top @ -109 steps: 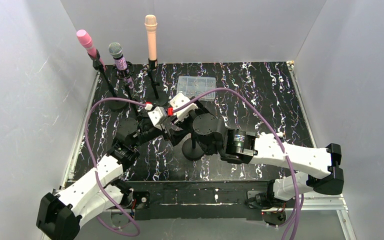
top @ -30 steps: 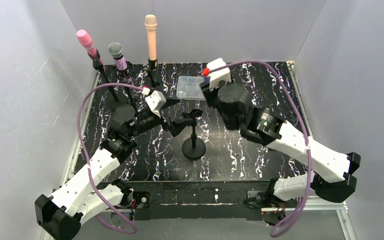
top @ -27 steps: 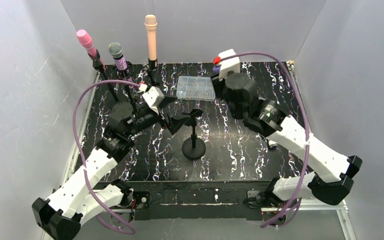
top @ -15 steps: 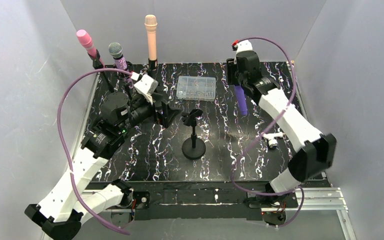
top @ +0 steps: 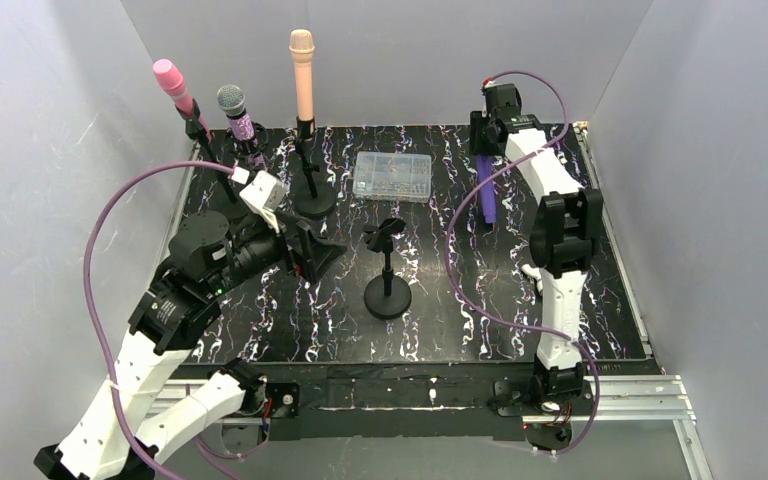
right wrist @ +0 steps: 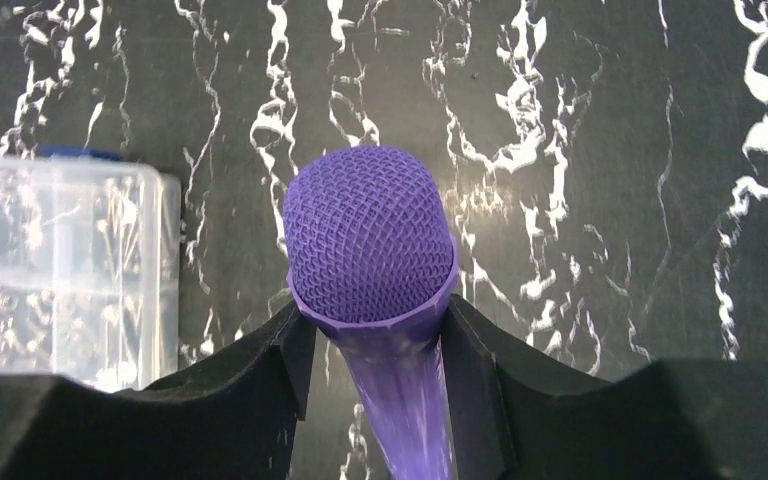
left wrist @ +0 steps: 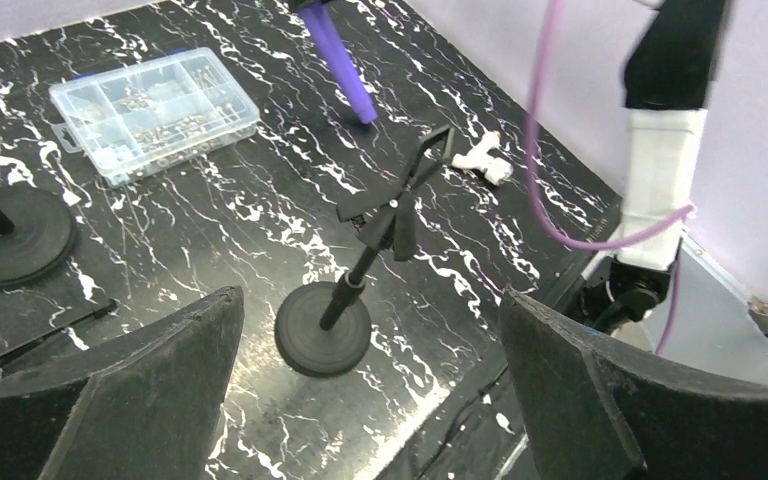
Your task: Remove the microphone from the stand
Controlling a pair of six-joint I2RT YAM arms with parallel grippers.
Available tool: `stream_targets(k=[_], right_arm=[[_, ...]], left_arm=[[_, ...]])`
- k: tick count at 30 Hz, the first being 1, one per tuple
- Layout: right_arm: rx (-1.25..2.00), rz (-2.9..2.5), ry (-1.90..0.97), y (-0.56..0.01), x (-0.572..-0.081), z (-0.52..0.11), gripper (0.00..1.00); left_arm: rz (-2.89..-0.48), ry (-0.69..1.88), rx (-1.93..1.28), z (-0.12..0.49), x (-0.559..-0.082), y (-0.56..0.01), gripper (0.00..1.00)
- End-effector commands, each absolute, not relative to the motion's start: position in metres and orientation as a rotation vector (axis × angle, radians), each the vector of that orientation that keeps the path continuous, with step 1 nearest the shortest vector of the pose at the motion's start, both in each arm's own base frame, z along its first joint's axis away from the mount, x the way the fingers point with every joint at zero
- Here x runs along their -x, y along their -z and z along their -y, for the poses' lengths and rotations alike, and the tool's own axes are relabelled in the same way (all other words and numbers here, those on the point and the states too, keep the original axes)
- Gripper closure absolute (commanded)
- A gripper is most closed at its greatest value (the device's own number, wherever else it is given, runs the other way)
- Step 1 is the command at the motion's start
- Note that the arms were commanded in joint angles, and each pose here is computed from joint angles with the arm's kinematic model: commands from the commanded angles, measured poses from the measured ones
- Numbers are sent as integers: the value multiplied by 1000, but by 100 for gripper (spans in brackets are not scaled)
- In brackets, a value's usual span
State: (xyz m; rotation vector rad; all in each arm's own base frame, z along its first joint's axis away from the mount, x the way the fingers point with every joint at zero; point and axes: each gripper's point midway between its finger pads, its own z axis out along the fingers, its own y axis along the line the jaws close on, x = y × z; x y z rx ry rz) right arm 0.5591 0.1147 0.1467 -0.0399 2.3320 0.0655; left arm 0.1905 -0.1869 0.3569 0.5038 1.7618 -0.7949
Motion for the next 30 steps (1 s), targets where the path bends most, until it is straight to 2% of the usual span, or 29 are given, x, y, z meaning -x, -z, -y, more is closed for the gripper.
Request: stream_targets(k=[1,14,17,26,30], right_arm=[[45,-2328,-107,-151,-582,-122,81],[-23,-2469,-81,-53,-592,-103,70],[-26,-2493,-75,-39,-589,-102,60],[-59,-2536,-64,-27,-580,-100,19],[-69,-2539,-48,-31,-580,-98,11]], left_arm=[[-1806,857,-518,188,-175,-349,2],[-1818,847,-540,182,-164,-344,2],[-1832,852,-539,182,-163,-340,2],[-1875,801,-480,175,-171,-326,2],[-1878,800,-465,175,-172,-328,2]])
